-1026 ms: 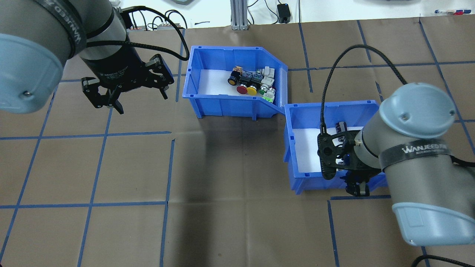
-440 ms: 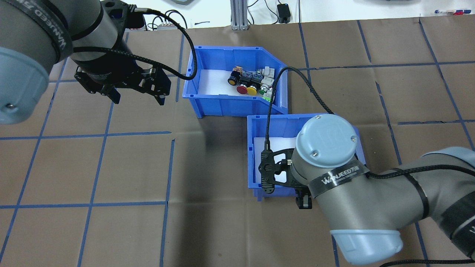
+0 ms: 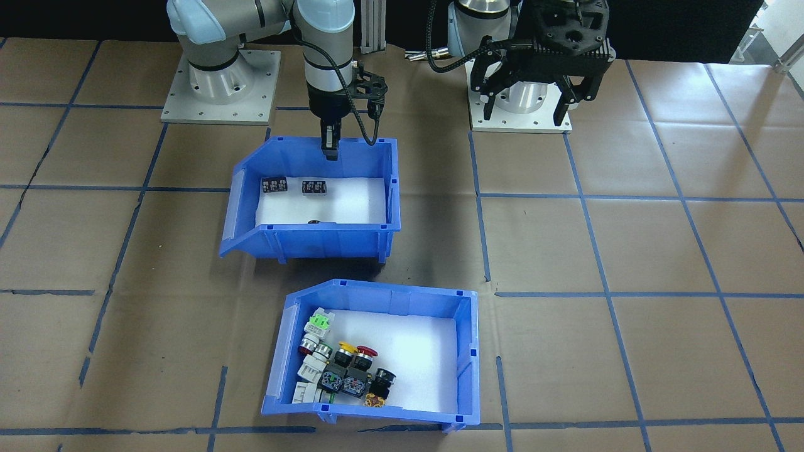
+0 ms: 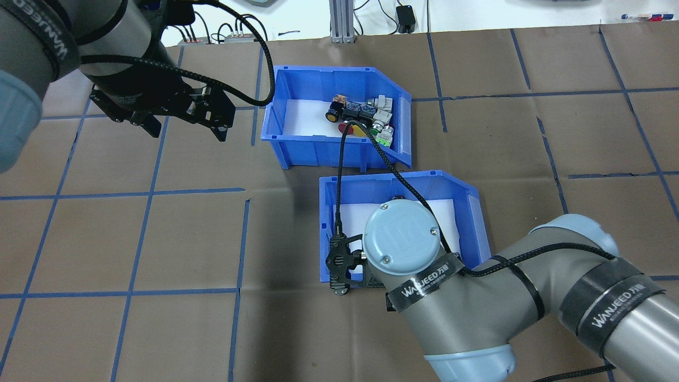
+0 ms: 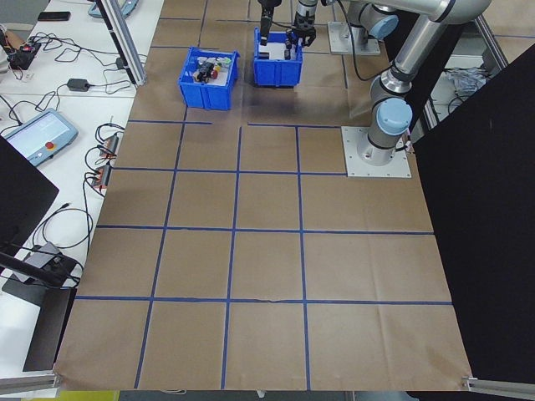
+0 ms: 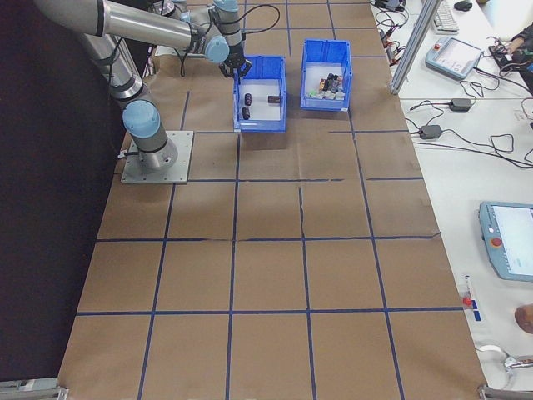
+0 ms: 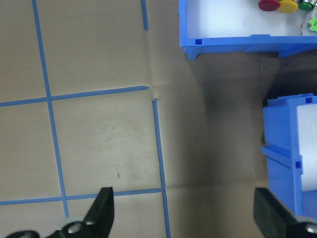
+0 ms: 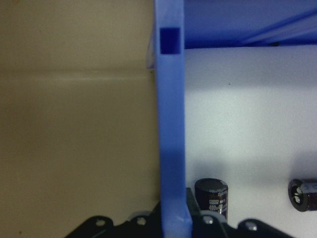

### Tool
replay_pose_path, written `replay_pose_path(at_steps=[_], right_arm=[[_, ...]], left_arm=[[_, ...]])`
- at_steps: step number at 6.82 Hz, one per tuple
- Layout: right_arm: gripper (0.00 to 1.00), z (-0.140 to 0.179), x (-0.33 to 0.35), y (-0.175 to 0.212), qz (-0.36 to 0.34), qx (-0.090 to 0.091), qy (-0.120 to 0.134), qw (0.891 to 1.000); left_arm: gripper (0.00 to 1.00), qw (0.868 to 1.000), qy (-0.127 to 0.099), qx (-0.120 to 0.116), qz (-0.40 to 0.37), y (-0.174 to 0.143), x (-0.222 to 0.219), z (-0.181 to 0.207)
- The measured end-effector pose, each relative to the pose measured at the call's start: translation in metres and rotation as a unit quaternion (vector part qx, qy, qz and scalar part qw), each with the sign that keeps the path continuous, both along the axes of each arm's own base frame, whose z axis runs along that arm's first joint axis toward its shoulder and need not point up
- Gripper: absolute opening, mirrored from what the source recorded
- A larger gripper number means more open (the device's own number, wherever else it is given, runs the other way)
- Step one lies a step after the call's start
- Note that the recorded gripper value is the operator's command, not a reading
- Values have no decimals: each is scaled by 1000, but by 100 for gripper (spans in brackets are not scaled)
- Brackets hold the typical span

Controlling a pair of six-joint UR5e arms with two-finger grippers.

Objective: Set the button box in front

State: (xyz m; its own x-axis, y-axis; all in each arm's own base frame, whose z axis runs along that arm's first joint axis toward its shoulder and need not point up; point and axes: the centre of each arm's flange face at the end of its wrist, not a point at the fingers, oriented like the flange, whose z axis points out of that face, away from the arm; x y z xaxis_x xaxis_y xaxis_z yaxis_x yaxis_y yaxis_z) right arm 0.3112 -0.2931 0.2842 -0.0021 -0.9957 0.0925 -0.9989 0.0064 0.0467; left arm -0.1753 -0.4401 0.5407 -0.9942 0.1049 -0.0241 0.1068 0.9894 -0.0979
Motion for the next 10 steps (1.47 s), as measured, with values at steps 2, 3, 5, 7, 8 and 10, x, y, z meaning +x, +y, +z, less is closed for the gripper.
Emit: replay_pose_path(at_steps=[2,3,5,7,8,10], right_arm=[[2,-3,12,10,-5,-3,1,1000],[2,-4,16,14,-2,-3,1,1000],[46,-7,20,16,1,0,0,1000],[100,-8,21,16,2,1,-3,1000],[100,-4,22,14,2,-3,-7,1000],[100,18,28,1,-1,-13,-13,1000]], left_arm=[[100,1000,-2,2,-7,1,1,-1],[100,1000,-3,3,-19,1,1,-1],[100,1000,-4,7,-29,2,3,-5],[100,1000,-4,17,-20,-1,13,-13],[100,1000,-4,20,-15,-2,17,-15],[100,1000,-4,22,-12,-3,19,-16]])
